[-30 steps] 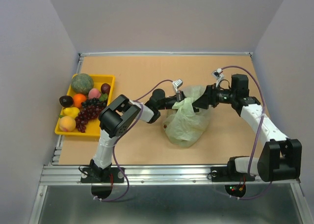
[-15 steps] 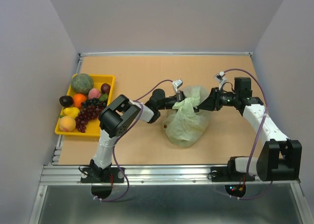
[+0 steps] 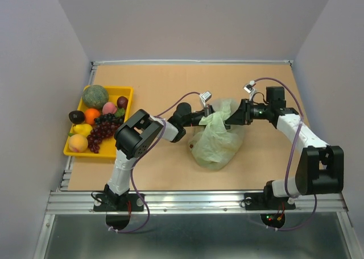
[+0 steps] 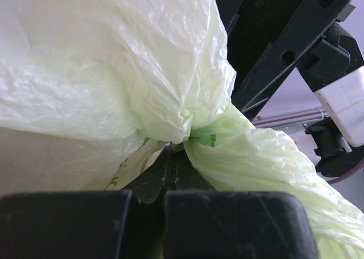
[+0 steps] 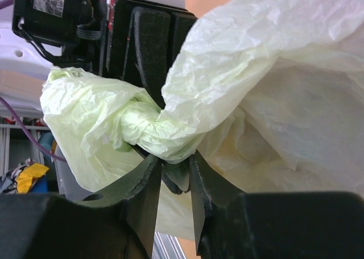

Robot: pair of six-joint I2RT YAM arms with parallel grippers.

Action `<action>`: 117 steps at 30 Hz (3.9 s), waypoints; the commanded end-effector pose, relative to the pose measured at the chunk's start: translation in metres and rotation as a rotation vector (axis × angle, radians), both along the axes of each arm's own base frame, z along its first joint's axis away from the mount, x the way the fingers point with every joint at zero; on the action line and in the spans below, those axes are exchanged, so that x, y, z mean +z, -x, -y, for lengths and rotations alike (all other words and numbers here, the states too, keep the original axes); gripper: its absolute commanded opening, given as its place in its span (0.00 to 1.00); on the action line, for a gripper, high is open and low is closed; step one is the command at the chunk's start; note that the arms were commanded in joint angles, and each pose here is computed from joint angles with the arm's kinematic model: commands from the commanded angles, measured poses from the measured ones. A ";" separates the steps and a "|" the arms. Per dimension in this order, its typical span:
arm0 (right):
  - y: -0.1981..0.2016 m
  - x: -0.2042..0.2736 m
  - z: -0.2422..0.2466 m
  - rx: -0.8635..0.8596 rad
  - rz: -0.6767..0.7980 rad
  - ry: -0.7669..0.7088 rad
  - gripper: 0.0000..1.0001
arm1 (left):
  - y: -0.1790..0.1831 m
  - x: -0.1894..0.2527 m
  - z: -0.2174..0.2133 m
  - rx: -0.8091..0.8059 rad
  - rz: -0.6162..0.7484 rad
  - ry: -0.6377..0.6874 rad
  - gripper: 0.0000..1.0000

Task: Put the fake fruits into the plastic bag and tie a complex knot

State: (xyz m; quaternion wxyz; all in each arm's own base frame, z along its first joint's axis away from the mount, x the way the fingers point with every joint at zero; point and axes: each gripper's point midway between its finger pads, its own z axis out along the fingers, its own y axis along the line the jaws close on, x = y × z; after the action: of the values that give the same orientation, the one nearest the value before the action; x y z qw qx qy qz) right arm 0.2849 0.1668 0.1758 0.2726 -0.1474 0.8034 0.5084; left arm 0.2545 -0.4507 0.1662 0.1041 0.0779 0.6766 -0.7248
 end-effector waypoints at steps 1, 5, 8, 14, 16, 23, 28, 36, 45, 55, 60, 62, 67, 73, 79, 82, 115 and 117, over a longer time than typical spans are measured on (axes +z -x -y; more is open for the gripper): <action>-0.025 0.042 -0.016 0.015 0.159 -0.041 0.32 | 0.019 0.058 -0.001 -0.049 0.240 0.200 0.00; -0.026 0.045 -0.024 0.022 0.159 -0.051 0.38 | 0.018 0.056 0.000 -0.050 0.238 0.194 0.00; -0.027 0.043 -0.027 0.021 0.156 -0.046 0.43 | 0.019 0.056 0.001 -0.052 0.236 0.195 0.00; -0.017 0.031 -0.022 0.022 0.176 0.004 0.47 | 0.020 0.062 0.000 -0.055 0.247 0.214 0.00; -0.005 0.029 -0.020 0.039 0.190 0.031 0.50 | 0.020 0.062 -0.001 -0.057 0.244 0.213 0.00; 0.003 0.018 -0.012 0.058 0.231 0.105 0.51 | 0.020 0.062 -0.002 -0.051 0.245 0.215 0.00; 0.003 0.012 -0.007 0.070 0.266 0.153 0.51 | 0.021 0.063 -0.002 -0.053 0.249 0.213 0.00; 0.002 0.002 0.001 0.058 0.300 0.220 0.39 | 0.020 0.062 -0.002 -0.052 0.243 0.211 0.00; 0.000 0.015 0.000 0.055 0.336 0.217 0.00 | 0.010 0.054 -0.007 -0.020 0.250 0.174 0.13; -0.002 0.020 0.000 0.065 0.356 0.226 0.01 | -0.014 0.048 -0.039 0.043 0.339 0.019 0.40; -0.002 0.021 0.001 0.069 0.364 0.227 0.00 | -0.044 0.037 -0.082 0.101 0.486 -0.152 0.46; -0.002 0.021 0.000 0.073 0.363 0.228 0.00 | -0.053 0.032 -0.104 0.113 0.485 -0.228 0.46; -0.002 0.022 -0.001 0.077 0.359 0.222 0.00 | -0.079 0.043 -0.156 0.095 0.804 -0.386 0.48; -0.001 0.025 -0.003 0.082 0.344 0.200 0.01 | -0.053 0.050 -0.184 -0.053 1.135 -0.574 0.53; -0.002 0.027 -0.005 0.085 0.325 0.183 0.01 | -0.033 0.051 -0.168 -0.167 1.486 -0.702 0.54; -0.004 0.028 -0.006 0.080 0.313 0.178 0.00 | -0.018 0.063 -0.144 -0.182 1.597 -0.672 0.58; -0.002 0.025 -0.004 0.067 0.297 0.188 0.01 | -0.011 0.061 -0.083 -0.285 1.666 -0.656 0.61; -0.001 0.026 -0.004 0.070 0.298 0.190 0.00 | -0.018 0.066 -0.079 -0.257 1.658 -0.673 0.46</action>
State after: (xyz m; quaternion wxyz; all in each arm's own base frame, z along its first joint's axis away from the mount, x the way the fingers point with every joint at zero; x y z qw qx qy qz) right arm 0.2834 0.1687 0.1798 0.3301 -0.2537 0.8089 0.4152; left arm 0.2492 -0.3542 0.2008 0.3955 0.7046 0.5462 -0.2208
